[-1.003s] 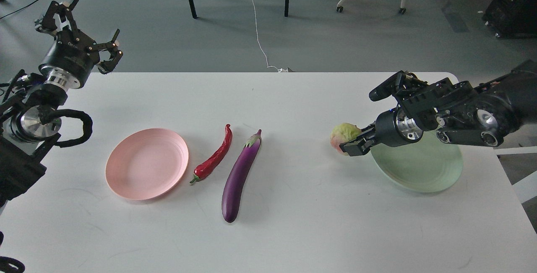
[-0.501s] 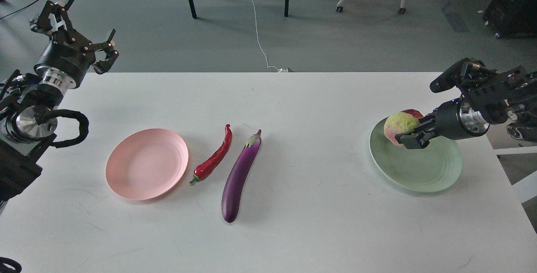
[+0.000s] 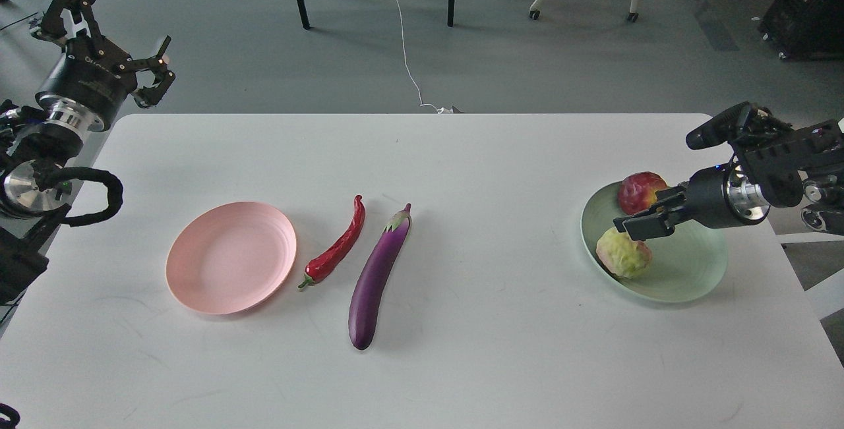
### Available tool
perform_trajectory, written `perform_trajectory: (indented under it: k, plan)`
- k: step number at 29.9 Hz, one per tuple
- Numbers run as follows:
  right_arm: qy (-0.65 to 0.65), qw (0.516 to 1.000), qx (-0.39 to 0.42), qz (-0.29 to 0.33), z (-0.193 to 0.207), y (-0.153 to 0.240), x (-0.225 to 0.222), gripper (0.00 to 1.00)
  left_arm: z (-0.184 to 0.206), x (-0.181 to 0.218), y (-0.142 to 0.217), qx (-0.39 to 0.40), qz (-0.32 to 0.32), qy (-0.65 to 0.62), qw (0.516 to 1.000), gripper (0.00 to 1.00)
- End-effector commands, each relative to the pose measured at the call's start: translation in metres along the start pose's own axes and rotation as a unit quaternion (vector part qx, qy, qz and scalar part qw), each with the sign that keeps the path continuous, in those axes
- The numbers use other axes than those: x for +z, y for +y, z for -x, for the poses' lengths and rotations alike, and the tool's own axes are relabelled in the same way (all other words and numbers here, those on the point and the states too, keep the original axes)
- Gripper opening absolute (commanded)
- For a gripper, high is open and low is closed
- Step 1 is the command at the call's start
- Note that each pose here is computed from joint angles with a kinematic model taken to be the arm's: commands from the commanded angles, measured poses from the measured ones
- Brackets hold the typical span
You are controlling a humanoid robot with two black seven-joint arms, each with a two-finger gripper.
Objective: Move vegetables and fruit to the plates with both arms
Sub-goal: 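Lower the guava onto the green plate and release it, then retract the right arm and move the left gripper toward the eggplant, then grasp the purple eggplant with the left gripper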
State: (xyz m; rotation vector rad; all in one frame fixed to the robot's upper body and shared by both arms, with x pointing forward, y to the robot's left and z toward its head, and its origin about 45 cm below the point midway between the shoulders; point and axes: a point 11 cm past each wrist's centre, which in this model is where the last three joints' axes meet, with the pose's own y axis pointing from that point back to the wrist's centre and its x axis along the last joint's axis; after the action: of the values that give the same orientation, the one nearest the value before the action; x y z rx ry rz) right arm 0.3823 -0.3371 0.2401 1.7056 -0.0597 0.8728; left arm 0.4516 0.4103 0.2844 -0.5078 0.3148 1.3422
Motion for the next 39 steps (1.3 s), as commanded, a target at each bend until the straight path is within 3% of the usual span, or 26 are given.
perform_trajectory:
  k: [1, 8, 14, 18, 26, 34, 39]
  plan:
    - [-0.066, 0.992, 0.103, -0.007, -0.046, 0.008, 0.006, 0.97, 0.018, 0.013, -0.014, -0.03, 0.001, -0.029, 0.999, 0.98]
    - [-0.266, 0.917, 0.293, -0.056, -0.098, 0.009, 0.028, 0.98, 0.084, 0.016, -0.039, -0.148, -0.039, -0.202, 0.967, 0.98]
    - [-0.438, 0.789, 0.408, -0.138, -0.112, 0.021, 0.039, 0.98, 0.15, -0.028, -0.019, -0.276, -0.128, -0.395, 0.867, 0.98]
    - [-0.509, 0.719, 0.442, -0.168, -0.101, 0.025, 0.05, 0.98, 0.181, -0.044, -0.014, -0.322, -0.139, -0.462, 0.814, 0.98]
    - [-0.666, 0.542, 0.453, -0.239, -0.052, 0.022, 0.074, 0.99, 0.205, -0.139, 0.007, -0.42, -0.184, -0.645, 0.611, 0.97]
    - [-0.725, 0.446, 0.447, -0.273, 0.011, 0.013, 0.083, 0.99, 0.196, -0.193, 0.029, -0.442, -0.211, -0.739, 0.463, 0.9]
    - [-0.731, 0.437, 0.447, -0.273, 0.018, 0.011, 0.084, 0.99, 0.172, -0.219, 0.05, -0.463, -0.232, -0.765, 0.383, 0.82]
